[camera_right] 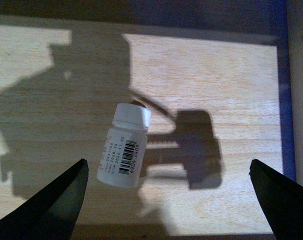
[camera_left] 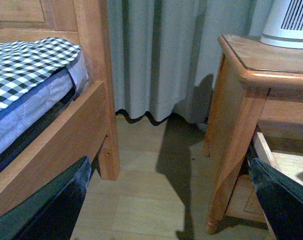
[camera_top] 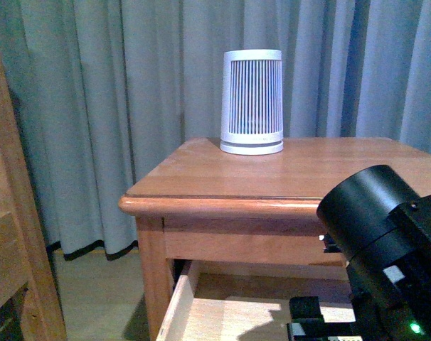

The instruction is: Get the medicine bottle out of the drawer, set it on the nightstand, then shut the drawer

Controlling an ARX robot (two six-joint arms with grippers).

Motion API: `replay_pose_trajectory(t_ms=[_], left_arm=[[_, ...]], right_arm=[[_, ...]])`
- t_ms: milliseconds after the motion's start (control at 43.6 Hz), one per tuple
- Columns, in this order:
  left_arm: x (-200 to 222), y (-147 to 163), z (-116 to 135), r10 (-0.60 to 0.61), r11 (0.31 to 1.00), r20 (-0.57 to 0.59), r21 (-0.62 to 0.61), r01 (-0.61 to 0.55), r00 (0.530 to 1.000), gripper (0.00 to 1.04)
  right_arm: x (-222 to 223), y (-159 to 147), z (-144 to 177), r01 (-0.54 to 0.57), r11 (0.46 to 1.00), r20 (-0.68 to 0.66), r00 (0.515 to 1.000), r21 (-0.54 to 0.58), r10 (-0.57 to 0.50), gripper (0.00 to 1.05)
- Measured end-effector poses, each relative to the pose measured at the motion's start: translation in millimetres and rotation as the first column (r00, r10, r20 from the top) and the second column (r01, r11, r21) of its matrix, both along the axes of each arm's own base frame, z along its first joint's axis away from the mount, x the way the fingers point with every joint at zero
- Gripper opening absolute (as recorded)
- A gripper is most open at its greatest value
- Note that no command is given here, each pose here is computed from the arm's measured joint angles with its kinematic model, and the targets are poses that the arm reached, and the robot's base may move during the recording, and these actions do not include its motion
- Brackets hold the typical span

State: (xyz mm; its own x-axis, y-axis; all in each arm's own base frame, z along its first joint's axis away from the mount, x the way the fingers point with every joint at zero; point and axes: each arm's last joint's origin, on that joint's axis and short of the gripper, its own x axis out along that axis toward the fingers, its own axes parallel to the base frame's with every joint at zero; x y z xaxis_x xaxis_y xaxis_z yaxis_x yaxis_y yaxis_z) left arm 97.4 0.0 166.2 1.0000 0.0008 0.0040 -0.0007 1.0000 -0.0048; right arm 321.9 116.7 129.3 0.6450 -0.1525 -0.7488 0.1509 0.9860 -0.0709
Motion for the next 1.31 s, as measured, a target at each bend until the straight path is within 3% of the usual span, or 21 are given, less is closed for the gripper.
replay_pose_trajectory(t_ms=[871,1306], left_arm=[[0,0,0,0.0,1.0,0.0,0.0,0.0,1.0,0.98],[0,0,0,0.0,1.0,0.0,0.0,0.0,1.0,0.98]], right_arm=[[25,26,-39,0.031,0.998,-0.073,0.997,-0.059,-0.036,0.98],[24,30,-43,0.036,0.998,-0.093,0.995,-0.058,-0.042,0.4]])
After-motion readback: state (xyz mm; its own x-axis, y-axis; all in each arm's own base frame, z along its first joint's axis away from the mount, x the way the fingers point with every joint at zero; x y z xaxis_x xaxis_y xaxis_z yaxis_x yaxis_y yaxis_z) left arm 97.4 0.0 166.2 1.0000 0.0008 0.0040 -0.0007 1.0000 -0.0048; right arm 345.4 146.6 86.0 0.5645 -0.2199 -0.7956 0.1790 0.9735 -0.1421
